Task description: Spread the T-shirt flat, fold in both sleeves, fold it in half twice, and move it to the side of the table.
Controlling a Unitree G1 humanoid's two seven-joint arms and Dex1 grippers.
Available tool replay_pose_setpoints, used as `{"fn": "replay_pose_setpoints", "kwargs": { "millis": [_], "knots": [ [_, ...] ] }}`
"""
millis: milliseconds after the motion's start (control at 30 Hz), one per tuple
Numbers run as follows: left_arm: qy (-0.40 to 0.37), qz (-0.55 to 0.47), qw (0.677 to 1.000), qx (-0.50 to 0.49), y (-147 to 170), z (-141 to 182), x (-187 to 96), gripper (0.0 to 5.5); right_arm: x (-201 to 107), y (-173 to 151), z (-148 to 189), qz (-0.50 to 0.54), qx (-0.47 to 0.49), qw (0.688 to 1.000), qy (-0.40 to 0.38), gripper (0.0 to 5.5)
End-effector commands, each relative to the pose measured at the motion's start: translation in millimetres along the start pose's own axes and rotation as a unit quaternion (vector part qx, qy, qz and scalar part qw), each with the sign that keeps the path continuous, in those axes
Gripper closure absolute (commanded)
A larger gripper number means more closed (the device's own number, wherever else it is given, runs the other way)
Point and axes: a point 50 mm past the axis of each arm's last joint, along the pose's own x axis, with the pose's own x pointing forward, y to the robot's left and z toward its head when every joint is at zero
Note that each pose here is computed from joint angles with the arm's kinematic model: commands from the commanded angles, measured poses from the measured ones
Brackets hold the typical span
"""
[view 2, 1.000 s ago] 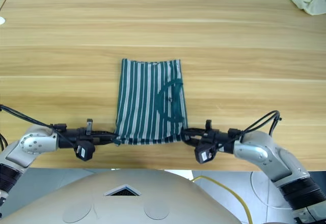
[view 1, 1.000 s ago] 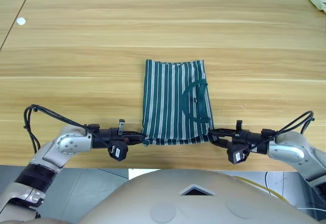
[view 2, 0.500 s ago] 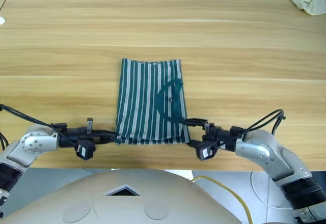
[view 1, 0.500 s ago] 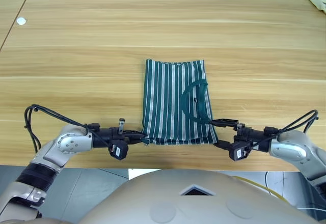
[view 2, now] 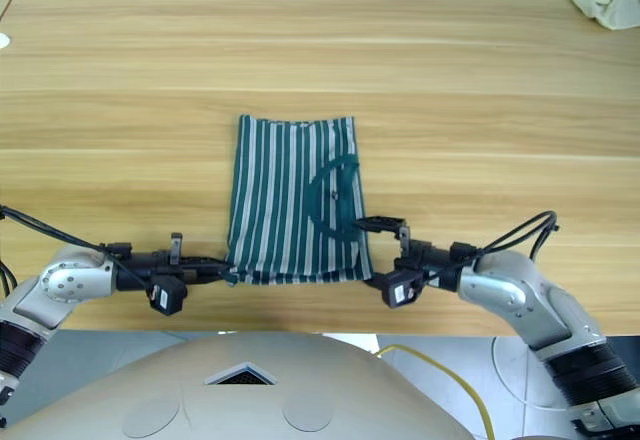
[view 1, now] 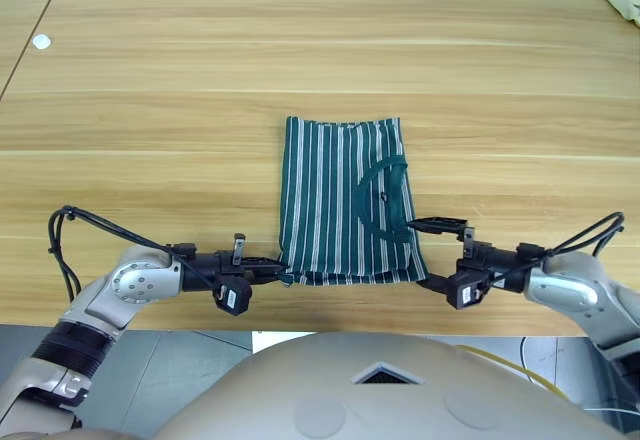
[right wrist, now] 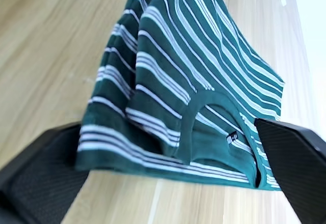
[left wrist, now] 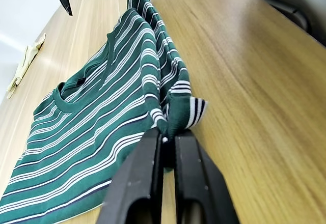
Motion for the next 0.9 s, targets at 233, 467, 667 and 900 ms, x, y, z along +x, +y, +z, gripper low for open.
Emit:
{"fn": "replay_pose_setpoints", "kwargs": {
  "millis": [233, 467, 667, 900],
  "knots": [
    [-0.003, -0.002, 1.000, 0.005, 2, 2, -3, 5.37, 9, 19, -7, 0.060, 0.008, 0.998, 0.018, 1.39],
    [-0.002, -0.001, 1.000, 0.007, 3, 2, -3, 5.37, -1, 12, -11, 0.040, 0.001, 0.999, 0.036, 2.60],
    [-0.004, 0.001, 1.000, 0.009, 5, 2, -2, 5.37, -2, 11, -11, 0.039, -0.003, 0.999, 0.037, 3.58],
    [-0.006, 0.001, 1.000, 0.011, 6, 3, -1, 5.37, 2, 12, -8, 0.043, -0.007, 0.999, 0.027, 4.70]
  ]
}}
